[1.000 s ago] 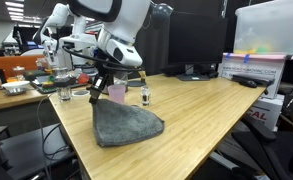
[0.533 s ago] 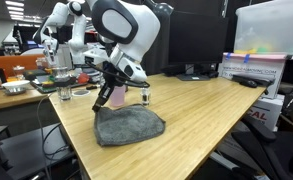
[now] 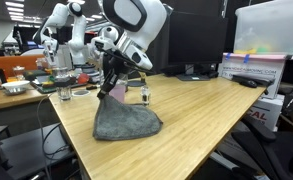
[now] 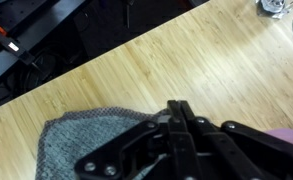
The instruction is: Fold the towel
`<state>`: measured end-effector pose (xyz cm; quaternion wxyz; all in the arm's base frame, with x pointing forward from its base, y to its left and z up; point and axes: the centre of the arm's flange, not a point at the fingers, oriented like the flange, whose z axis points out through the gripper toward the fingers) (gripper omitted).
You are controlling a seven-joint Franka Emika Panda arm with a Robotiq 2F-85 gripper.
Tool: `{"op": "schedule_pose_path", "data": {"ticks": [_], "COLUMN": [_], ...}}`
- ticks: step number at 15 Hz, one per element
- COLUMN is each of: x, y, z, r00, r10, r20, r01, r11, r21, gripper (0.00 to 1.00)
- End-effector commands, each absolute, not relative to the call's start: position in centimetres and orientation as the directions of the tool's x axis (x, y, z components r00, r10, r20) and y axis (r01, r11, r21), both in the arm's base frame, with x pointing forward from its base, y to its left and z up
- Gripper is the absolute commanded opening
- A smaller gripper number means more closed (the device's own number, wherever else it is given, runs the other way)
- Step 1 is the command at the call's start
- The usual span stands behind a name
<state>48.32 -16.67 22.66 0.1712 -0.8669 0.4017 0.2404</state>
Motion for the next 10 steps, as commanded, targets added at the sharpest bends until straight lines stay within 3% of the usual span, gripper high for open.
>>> {"op": "schedule_pose_path", "data": {"ticks": [1,10], "x": [48.0,45.7], "y": [-19.2,-25.2], "z": [24.0,24.8], "r00": [0.514,0.296], "r10": [-0.622,-0.723], "r20": [-0.590,-0.624], "r01": [-0.804,-0.941], "r11": [-0.589,-0.334], "r21": [-0.079,-0.059], "gripper": [0.01,0.01]}}
